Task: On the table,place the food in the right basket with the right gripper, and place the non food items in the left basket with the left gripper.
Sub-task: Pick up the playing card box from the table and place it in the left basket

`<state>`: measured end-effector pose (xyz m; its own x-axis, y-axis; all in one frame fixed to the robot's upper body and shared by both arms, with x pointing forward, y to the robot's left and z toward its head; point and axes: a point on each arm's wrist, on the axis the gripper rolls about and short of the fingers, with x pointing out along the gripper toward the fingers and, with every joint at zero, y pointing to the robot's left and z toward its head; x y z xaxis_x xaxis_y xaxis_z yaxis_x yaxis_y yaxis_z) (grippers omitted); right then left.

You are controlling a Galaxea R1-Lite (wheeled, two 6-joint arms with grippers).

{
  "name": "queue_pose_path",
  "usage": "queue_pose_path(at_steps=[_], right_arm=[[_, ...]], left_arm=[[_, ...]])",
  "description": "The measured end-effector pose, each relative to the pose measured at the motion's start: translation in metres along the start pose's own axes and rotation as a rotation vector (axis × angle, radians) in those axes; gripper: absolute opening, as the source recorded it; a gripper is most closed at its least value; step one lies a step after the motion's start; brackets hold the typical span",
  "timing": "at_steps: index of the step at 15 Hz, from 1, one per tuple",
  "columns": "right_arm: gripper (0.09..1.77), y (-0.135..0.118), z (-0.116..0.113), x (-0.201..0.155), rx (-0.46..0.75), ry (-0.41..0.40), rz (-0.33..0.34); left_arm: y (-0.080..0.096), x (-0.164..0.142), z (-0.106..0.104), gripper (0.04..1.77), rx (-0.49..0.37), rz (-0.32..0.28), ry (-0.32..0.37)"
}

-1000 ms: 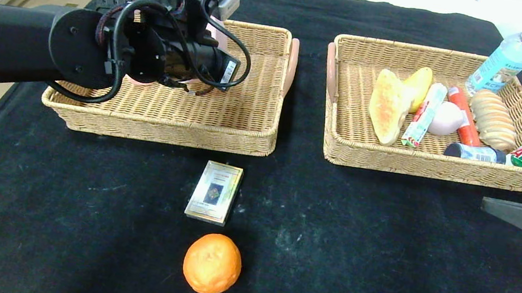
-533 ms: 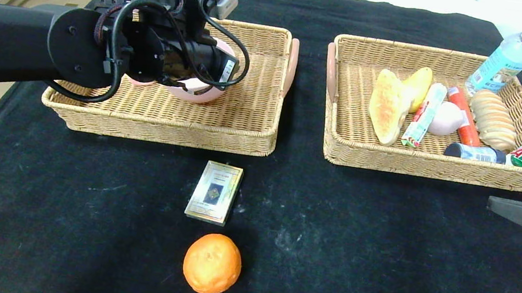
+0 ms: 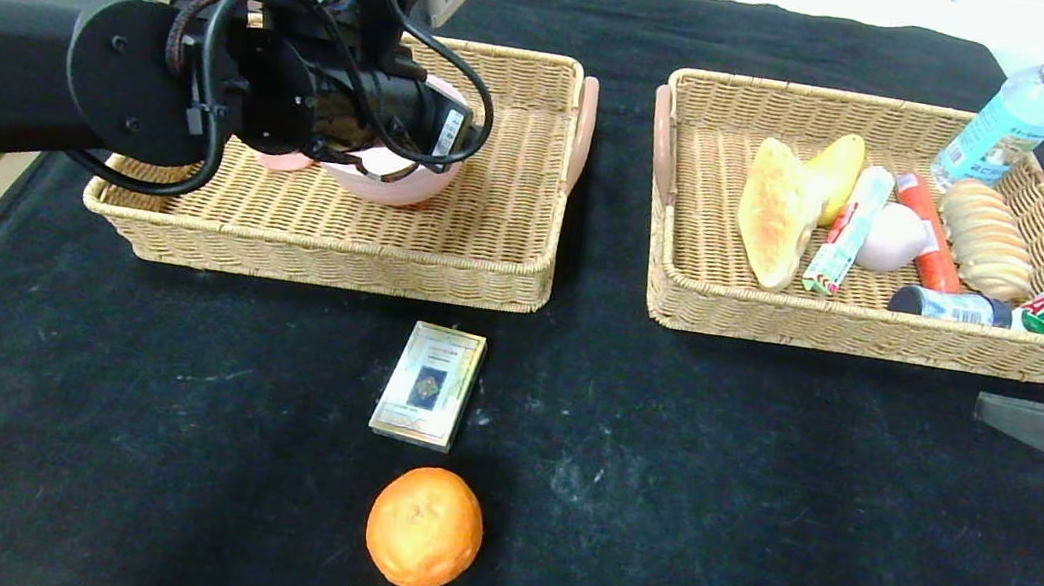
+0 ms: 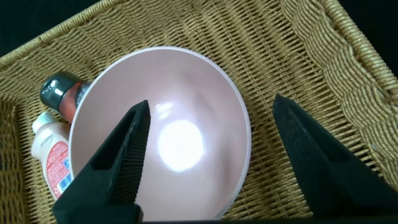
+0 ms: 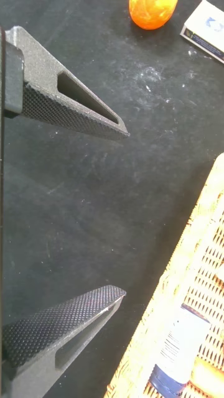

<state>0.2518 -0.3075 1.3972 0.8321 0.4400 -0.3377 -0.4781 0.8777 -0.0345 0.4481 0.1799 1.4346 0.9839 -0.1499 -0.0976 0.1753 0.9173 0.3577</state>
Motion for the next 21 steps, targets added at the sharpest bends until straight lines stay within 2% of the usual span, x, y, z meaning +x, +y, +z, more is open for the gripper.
queue_pose_path(at_steps=[6,12,15,21], right_arm=[[1.71,0.000,0.000,0.000,0.000,0.000,0.000],[1.71,0.000,0.000,0.000,0.001,0.001,0.000],[1.71,0.000,0.000,0.000,0.000,0.001,0.000],[1.71,0.000,-0.001,0.001,0.001,0.004,0.001]], left_arm=[[0.004,-0.010,0.006,1.60,-0.002,0.015,0.002],[0.010,-0.041,0.012,1.66,0.005,-0.036,0.111],[0.009,-0.062,0.012,1.68,-0.061,-0.075,0.194],[0.010,-0.105,0.009,1.70,-0.109,-0.142,0.352]])
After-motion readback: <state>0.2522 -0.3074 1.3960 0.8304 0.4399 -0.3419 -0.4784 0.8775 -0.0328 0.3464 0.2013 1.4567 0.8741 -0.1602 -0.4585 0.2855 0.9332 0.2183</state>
